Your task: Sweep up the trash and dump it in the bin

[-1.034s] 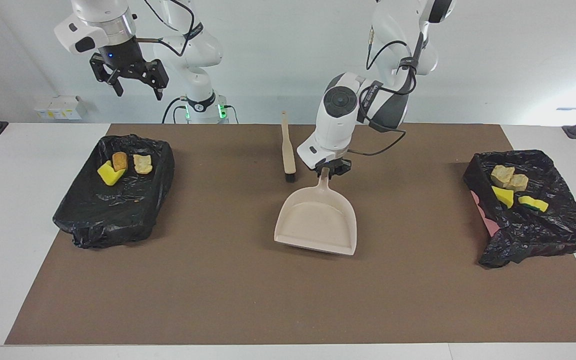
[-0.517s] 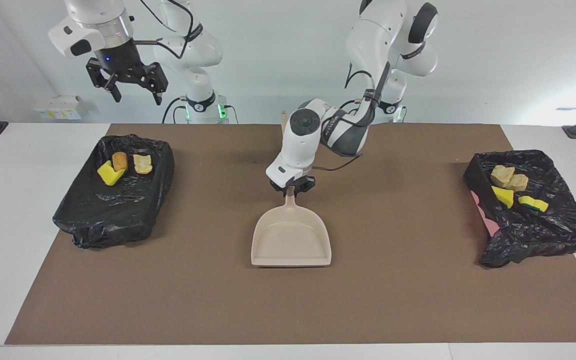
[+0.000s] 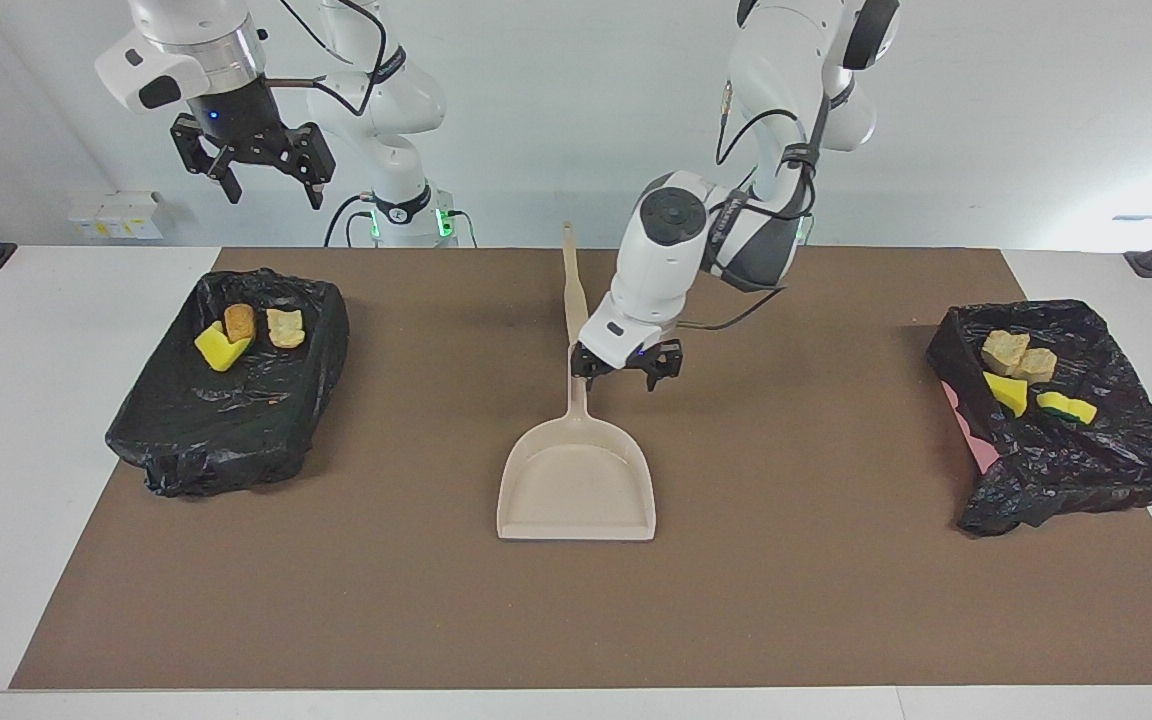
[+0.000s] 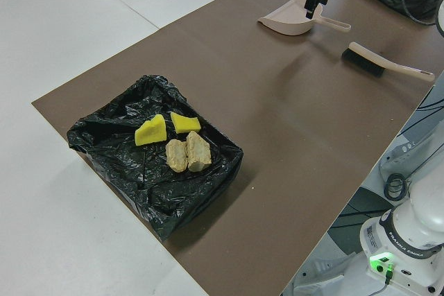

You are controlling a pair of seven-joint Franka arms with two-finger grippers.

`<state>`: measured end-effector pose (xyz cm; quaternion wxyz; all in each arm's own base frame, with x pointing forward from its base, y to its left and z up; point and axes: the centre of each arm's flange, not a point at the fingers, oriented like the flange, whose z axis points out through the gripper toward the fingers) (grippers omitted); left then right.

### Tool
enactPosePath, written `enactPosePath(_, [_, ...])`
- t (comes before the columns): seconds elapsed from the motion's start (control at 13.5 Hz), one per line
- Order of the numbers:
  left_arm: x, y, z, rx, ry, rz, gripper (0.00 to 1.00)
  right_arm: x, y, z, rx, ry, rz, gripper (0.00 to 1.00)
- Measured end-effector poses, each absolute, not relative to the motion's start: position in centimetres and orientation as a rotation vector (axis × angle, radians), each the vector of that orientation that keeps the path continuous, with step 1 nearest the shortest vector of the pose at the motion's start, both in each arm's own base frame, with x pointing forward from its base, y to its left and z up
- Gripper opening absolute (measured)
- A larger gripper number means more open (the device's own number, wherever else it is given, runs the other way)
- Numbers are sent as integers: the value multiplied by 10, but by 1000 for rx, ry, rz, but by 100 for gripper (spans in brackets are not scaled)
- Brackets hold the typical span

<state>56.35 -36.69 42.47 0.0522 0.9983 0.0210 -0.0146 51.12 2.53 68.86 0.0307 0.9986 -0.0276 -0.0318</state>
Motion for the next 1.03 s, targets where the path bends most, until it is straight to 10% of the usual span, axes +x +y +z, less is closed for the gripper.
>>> enactPosePath(1.03, [635,-54,529,3050,-235,162,100,511,25,689,3078,-86,-98,100])
